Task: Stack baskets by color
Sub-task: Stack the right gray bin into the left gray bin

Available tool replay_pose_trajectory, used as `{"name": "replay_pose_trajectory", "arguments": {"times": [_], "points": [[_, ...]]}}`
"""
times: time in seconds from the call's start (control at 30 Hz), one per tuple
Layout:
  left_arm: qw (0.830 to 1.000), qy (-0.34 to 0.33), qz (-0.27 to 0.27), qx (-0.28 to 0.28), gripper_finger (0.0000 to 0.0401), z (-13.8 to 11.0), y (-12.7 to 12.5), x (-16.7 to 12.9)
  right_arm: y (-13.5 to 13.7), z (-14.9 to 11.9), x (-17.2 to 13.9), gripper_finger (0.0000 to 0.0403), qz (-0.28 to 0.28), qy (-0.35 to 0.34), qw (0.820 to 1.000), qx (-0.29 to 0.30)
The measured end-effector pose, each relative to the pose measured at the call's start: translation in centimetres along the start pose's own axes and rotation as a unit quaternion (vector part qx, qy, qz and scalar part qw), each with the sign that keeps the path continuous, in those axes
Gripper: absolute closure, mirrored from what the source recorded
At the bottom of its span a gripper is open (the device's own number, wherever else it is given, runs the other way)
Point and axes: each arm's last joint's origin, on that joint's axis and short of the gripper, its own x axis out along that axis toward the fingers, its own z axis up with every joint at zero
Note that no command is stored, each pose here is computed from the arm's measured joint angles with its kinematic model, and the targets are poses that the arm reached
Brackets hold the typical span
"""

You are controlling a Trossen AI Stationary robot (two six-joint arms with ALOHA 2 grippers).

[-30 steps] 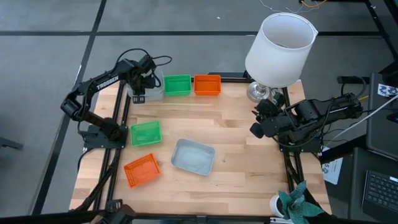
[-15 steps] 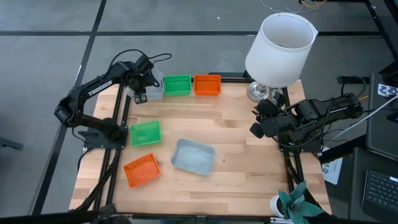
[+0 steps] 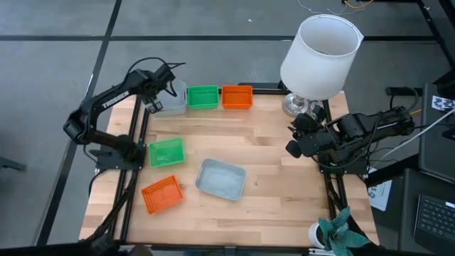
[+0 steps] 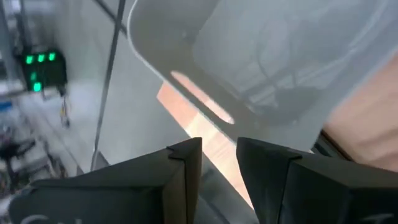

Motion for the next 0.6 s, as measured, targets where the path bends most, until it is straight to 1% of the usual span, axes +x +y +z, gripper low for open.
{"name": "replay_pose_trajectory", "arguments": {"times": [0.07, 0.1, 0.23, 0.33, 0.4, 0.43, 0.53, 0.57, 0.6], "points": [[1.000, 0.010, 0.006, -0.013, 0.0305, 0.5, -0.3, 0.5, 0.0, 0.0, 0.0, 0.0319, 0.000, 0.000, 1.000, 0.000], [1.000, 0.014, 0.000, -0.012, 0.0305, 0.8, -0.5, 0.8, 0.0, 0.0, 0.0, 0.0319, 0.000, 0.000, 1.000, -0.001], [1.000, 0.022, 0.009, -0.011, 0.0305, 1.6, -0.8, 1.6, 0.0, 0.0, 0.0, 0.0319, 0.000, 0.000, 1.000, -0.002], [1.000, 0.016, 0.012, -0.016, 0.0305, 1.9, -0.8, 1.8, 0.0, 0.0, 0.0, 0.0319, 0.000, 0.000, 1.000, -0.003], [1.000, 0.004, 0.003, -0.023, 0.0305, 2.1, -0.8, 1.8, 0.0, 0.0, 0.0, 0.0319, 0.000, 0.000, 1.000, -0.003], [1.000, -0.004, -0.009, -0.027, 0.0305, 2.3, -0.9, 1.8, 0.0, 0.0, 0.0, 0.0319, 0.000, 0.000, 1.000, -0.004], [0.995, -0.024, -0.083, -0.042, 0.0305, 2.4, -0.9, 2.0, 0.0, 0.0, 0.0, 0.0319, 0.000, 0.000, 1.000, -0.005], [0.994, -0.025, -0.092, -0.047, 0.0305, 2.4, -0.7, 2.2, 0.0, 0.0, 0.0, 0.0319, 0.000, 0.000, 1.000, -0.008], [0.995, -0.023, -0.088, -0.050, 0.0305, 2.3, -0.6, 2.3, 0.0, 0.0, 0.0, 0.0319, 0.000, 0.000, 1.000, -0.011]]}}
